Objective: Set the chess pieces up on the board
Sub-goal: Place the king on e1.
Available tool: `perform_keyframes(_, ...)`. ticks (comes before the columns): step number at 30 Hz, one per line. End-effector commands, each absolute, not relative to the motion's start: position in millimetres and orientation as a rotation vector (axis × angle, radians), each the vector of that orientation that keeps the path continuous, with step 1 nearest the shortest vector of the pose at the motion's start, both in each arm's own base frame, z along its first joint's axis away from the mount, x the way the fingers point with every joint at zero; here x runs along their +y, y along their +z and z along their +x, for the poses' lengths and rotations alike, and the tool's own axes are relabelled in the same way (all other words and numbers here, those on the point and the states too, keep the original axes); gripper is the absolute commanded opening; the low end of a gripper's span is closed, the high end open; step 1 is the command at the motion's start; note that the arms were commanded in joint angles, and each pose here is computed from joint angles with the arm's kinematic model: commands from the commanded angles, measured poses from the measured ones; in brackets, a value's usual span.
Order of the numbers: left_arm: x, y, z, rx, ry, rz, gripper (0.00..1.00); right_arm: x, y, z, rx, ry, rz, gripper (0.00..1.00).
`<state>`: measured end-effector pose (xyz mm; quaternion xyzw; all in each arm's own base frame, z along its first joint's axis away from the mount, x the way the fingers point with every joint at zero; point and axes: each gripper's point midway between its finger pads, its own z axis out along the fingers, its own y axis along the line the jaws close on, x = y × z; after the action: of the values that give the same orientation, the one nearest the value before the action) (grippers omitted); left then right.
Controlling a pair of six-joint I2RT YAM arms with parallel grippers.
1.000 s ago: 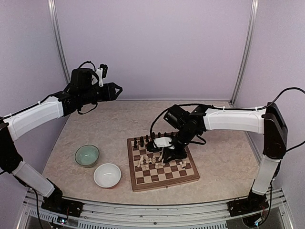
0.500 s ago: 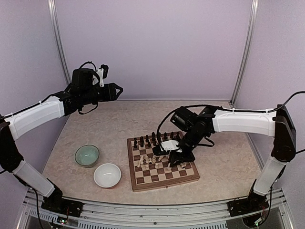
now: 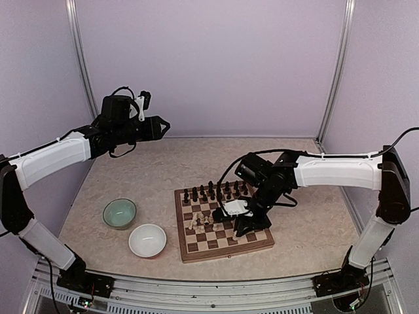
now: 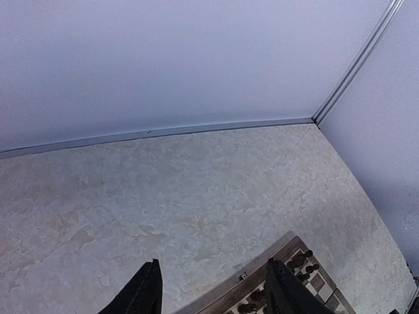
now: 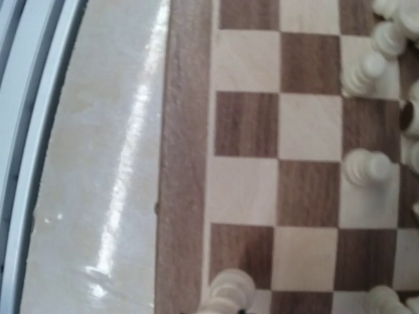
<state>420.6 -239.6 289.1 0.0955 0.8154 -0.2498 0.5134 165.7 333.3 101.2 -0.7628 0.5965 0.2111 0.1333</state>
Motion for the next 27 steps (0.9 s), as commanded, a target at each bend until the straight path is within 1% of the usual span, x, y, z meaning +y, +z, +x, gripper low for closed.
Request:
perform_keyframes(1,-245,304,422,1.934,-0.614,0.251,0.54,335,99,152,1.671,0.556,-2.274,0.01)
perform_keyframes(15,-246,305,421,1.936,-0.621,0.256,0.55,344,85,164,1.679,0.482,-2.26,0.02)
perform_keyframes(27,-248,304,420,1.938,-0.625,0.261,0.58,346,78,161,1.698,0.515,-2.266,0.02)
